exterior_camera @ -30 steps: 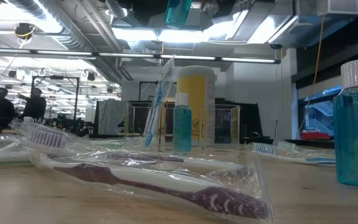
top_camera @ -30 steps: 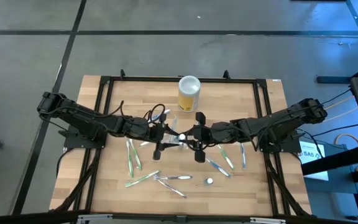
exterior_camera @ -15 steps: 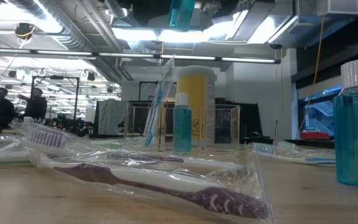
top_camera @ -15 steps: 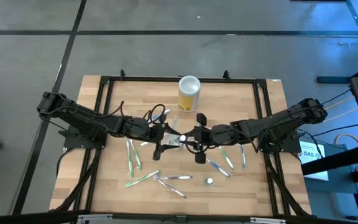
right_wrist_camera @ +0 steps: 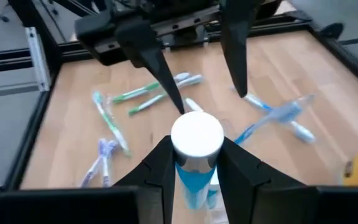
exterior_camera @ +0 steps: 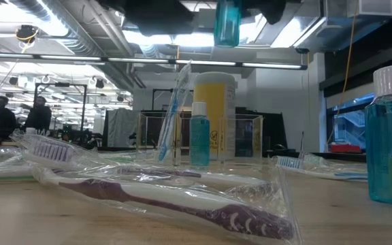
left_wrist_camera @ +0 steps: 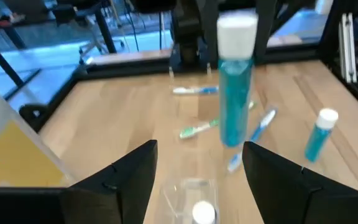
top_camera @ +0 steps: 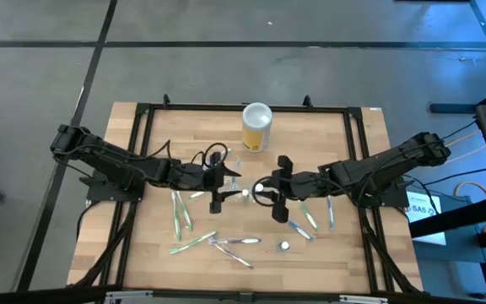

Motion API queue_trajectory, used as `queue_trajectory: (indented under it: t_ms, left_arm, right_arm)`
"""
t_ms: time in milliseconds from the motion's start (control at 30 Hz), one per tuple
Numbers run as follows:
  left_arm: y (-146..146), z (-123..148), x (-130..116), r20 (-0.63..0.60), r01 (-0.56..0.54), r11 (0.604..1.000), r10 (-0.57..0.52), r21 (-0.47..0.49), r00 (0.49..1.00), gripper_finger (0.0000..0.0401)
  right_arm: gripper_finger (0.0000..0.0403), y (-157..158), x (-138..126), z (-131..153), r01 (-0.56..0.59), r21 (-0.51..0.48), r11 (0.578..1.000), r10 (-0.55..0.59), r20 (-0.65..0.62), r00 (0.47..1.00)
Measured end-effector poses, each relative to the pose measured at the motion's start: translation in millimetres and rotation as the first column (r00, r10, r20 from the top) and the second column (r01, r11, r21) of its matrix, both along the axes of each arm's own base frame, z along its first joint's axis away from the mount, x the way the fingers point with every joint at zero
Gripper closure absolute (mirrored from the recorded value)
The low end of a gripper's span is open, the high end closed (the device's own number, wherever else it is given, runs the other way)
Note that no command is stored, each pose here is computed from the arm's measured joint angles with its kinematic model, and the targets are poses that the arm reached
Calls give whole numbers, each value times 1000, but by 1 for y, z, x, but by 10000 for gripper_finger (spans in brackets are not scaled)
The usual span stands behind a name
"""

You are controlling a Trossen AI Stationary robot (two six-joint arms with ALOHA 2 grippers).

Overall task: Pick & Place toothbrushing station
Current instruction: Put the blue mouthwash into the transparent organizer

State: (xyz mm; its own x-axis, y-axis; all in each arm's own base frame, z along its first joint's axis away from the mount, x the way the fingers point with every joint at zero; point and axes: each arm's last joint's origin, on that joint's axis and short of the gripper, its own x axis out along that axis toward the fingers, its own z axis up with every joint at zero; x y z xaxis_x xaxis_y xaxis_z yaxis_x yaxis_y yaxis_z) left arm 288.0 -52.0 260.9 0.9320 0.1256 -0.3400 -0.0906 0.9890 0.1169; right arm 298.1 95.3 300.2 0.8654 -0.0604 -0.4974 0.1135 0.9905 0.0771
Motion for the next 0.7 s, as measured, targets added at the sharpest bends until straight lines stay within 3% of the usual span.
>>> queue_trajectory:
  t_ms: [167,467,700]
  left_arm:
    - [-3,-5,-5,-65,3,1000,-4,-7,998,168]
    - [-11,-5,-15,-102,-50,998,53,31,993,168]
    - [-18,-1,-23,-102,-63,997,67,45,992,168]
  right_arm:
    - [311,-4,-1,-3,69,9,998,-69,-26,997]
    - [311,-26,8,-29,226,95,969,-231,53,971]
    - [311,-35,26,-53,215,90,973,-218,21,976]
